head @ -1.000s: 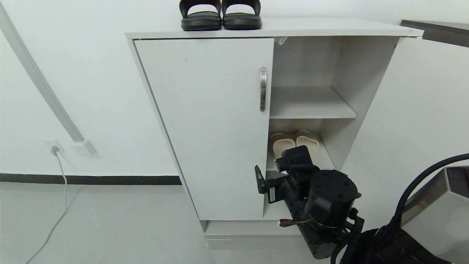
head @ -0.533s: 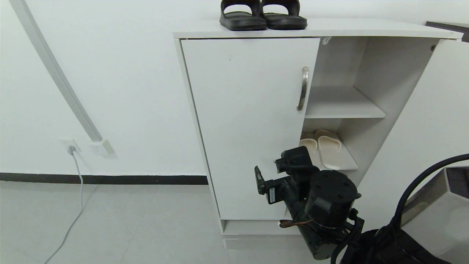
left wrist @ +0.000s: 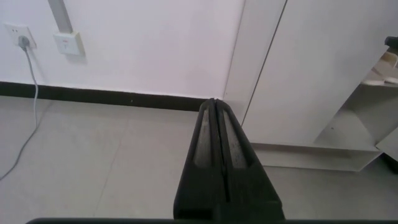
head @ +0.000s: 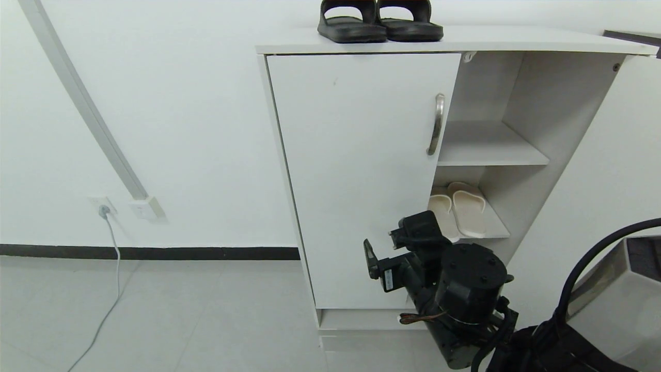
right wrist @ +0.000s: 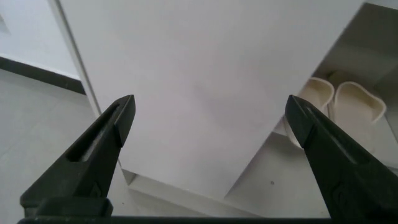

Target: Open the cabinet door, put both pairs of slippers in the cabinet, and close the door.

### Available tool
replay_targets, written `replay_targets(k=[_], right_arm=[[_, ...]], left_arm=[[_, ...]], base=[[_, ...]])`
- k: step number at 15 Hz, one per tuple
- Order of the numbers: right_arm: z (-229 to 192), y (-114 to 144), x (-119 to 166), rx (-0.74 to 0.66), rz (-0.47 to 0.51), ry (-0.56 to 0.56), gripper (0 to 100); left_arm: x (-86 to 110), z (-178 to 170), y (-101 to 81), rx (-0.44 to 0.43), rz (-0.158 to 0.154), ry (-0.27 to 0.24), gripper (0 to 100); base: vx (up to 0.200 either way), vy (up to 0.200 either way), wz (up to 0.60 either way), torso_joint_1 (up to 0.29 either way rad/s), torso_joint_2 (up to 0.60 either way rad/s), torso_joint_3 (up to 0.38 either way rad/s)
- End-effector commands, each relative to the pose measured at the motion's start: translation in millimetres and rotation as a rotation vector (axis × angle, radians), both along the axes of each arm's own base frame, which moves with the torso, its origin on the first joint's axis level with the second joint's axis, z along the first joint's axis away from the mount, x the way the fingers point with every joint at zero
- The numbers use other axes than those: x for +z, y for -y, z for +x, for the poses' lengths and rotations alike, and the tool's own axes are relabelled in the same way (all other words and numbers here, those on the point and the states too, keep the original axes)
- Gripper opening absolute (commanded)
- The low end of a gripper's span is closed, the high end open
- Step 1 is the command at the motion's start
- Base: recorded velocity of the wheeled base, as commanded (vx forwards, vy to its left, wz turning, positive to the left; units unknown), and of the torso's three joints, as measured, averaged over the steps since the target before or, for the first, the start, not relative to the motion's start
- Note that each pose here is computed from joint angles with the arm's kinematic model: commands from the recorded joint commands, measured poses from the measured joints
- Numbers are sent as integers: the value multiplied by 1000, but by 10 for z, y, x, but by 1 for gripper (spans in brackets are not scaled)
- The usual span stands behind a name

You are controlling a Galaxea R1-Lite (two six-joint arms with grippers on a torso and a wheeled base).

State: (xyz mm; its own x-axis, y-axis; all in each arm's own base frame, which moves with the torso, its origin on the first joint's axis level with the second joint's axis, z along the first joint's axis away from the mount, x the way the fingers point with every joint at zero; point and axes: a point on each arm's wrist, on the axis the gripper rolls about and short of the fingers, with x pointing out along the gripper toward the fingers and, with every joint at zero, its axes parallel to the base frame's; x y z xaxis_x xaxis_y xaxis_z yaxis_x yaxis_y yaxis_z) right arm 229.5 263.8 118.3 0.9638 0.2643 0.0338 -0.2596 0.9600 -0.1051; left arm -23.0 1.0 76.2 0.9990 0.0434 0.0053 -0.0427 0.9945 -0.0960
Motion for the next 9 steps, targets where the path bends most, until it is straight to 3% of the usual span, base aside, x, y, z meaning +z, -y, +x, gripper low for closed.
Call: replay_targets(k=[1,7,9], right_arm=[[-7,7,-5,0,-3,-2,100],[2,4,-17,-3,-7,-4,100],[25,10,-11,-7,-5,-2,100]], left_arm=[[0,1,0,1,-1,-1,0],[4,0,0,1,-1,1,0],[0,1,0,0,1,-1,0]], base=[[0,0,0,0,0,0],[0,0,0,0,-14,-12],[0,0,0,2,-207,-283]])
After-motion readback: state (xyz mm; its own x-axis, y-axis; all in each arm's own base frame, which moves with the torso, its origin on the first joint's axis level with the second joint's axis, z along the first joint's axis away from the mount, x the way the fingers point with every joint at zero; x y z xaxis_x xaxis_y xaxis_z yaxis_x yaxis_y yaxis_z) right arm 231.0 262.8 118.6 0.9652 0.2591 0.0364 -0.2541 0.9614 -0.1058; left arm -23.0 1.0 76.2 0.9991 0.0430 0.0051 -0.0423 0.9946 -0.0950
